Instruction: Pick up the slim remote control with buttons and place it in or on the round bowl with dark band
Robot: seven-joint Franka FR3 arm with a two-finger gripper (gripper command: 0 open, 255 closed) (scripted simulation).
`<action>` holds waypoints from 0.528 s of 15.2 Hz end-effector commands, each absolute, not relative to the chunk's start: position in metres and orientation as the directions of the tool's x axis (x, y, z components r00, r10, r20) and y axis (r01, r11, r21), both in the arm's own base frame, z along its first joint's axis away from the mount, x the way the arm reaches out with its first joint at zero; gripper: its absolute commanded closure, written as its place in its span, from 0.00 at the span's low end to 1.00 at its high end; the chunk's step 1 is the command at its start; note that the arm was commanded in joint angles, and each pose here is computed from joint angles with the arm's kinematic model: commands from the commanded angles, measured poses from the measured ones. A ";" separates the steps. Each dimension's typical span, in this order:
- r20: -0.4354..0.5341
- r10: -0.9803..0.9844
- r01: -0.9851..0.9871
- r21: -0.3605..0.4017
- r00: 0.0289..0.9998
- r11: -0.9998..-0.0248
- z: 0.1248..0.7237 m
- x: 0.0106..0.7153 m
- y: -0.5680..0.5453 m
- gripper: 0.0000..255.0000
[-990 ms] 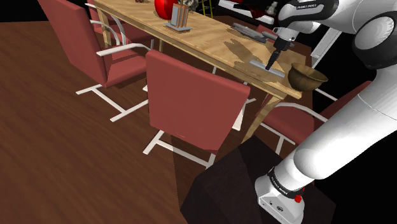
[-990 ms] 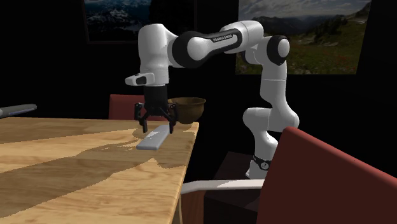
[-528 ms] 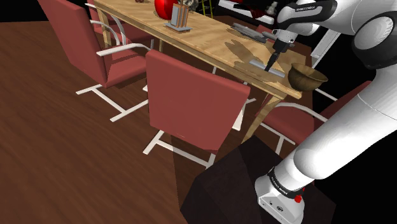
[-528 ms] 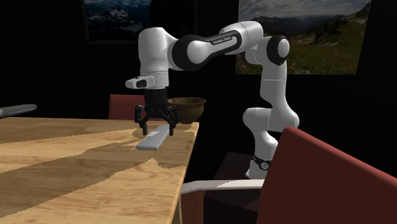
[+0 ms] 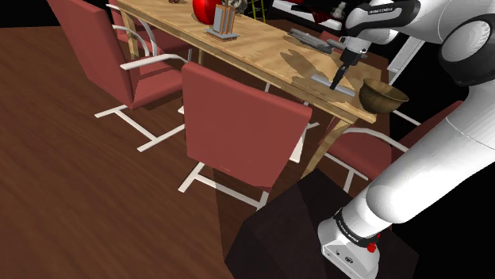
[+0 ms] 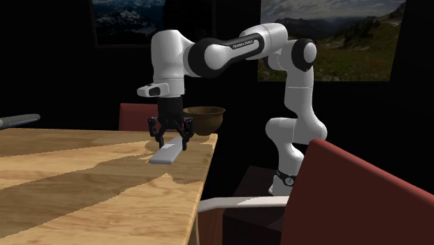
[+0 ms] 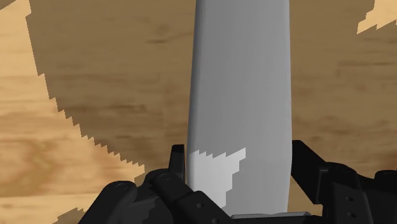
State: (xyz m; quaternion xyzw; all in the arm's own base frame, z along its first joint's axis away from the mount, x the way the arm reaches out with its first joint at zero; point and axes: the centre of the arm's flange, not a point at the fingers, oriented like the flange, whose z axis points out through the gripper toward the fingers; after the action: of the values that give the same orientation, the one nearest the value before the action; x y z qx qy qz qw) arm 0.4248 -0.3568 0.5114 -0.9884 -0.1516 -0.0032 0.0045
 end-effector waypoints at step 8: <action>0.008 0.300 0.300 -0.008 0.954 -0.954 0.532 0.425 -0.357 1.00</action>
State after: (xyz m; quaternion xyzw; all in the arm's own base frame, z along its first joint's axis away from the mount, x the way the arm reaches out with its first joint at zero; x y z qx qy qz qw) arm 0.4249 -0.3561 0.5279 -0.9884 -0.1517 -0.0033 0.0045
